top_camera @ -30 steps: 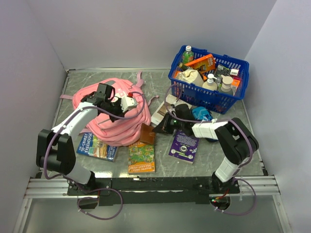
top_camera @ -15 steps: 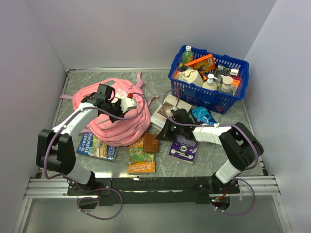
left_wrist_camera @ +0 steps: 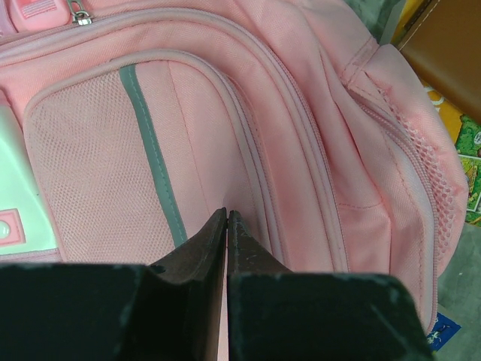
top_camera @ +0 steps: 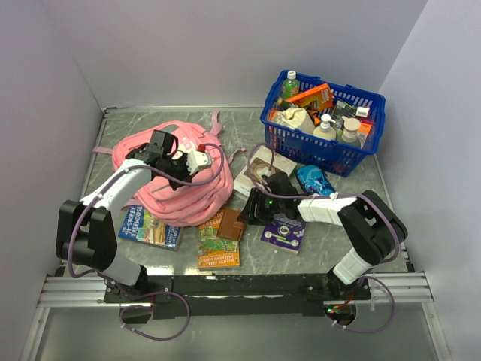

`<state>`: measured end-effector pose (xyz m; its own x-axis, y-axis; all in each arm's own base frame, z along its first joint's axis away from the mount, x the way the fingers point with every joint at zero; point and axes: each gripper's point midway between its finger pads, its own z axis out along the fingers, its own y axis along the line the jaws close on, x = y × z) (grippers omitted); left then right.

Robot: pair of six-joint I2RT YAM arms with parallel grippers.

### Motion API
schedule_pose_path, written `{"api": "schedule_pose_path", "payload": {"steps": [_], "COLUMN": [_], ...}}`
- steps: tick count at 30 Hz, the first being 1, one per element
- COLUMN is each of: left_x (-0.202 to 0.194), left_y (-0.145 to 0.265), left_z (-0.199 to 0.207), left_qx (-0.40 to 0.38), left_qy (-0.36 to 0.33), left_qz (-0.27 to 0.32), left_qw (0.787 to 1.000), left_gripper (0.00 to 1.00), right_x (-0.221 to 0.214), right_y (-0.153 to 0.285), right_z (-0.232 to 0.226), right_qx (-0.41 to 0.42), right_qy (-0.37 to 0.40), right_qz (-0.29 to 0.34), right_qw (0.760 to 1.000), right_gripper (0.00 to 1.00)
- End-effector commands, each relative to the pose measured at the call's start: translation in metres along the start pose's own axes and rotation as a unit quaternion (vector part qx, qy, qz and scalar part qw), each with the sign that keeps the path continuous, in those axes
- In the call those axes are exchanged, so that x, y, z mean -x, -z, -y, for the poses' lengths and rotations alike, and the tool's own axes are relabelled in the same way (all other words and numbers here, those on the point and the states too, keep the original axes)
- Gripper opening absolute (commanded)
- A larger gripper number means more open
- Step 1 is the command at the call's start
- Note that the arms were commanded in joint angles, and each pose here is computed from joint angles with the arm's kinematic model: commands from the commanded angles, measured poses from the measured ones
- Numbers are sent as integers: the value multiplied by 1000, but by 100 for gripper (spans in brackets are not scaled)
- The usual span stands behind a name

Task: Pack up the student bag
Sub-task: Pick up the personal item from the center of the board.

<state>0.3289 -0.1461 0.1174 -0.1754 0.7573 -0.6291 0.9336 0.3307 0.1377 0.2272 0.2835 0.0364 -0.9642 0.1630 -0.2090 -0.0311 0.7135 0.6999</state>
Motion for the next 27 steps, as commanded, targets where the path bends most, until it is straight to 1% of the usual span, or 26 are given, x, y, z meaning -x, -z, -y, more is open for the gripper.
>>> {"api": "schedule_pose_path", "payload": {"steps": [1,2,4,7,8,10,11,14,15,16,17,20,23,24,27], "left_x": [11,11,10,12,14,13,13,12,14,18,24,35,36,34,23], "left_y": [8,8,9,11,14,15,15,17,19,23,28,41,47,48,44], "left_z": [-1,-1,0,0,0,2,2,6,6,7,5,12,28,33,40], "left_qx": [7,7,7,4,5,3,2,-4,-5,-5,-2,-17,-47,-56,-62], "left_qy": [-6,-7,-6,-3,-3,-1,-2,3,2,2,1,-6,-9,-10,-5], "left_qz": [13,13,10,10,11,10,8,6,9,13,19,31,34,32,23], "left_qw": [1000,1000,1000,1000,1000,1000,1000,1000,1000,1000,1000,999,998,998,998], "left_gripper": [9,9,9,10,11,15,16,20,23,25,26,31,39,44,49], "right_x": [-10,-6,-10,-6,-4,-4,-2,-1,1,0,1,3,4,3,3], "right_y": [1,-1,-5,-8,-7,-3,-2,4,8,9,11,15,17,16,14], "right_z": [-9,-19,-25,-34,-35,-36,-35,-32,-34,-32,-31,-30,-31,-30,-32], "right_qx": [40,72,98,125,129,134,130,118,119,110,106,94,94,93,97], "right_qy": [-5,2,-16,-21,-21,-19,-18,-15,-8,-8,-6,1,7,5,4], "right_qz": [-13,-4,-19,-16,-11,-4,3,11,17,15,17,26,30,28,24], "right_qw": [999,997,995,992,991,991,991,993,993,994,994,995,995,995,995], "right_gripper": [59,58,57,49,43,35,24,8,6,2,0,0,0,0,0]}}
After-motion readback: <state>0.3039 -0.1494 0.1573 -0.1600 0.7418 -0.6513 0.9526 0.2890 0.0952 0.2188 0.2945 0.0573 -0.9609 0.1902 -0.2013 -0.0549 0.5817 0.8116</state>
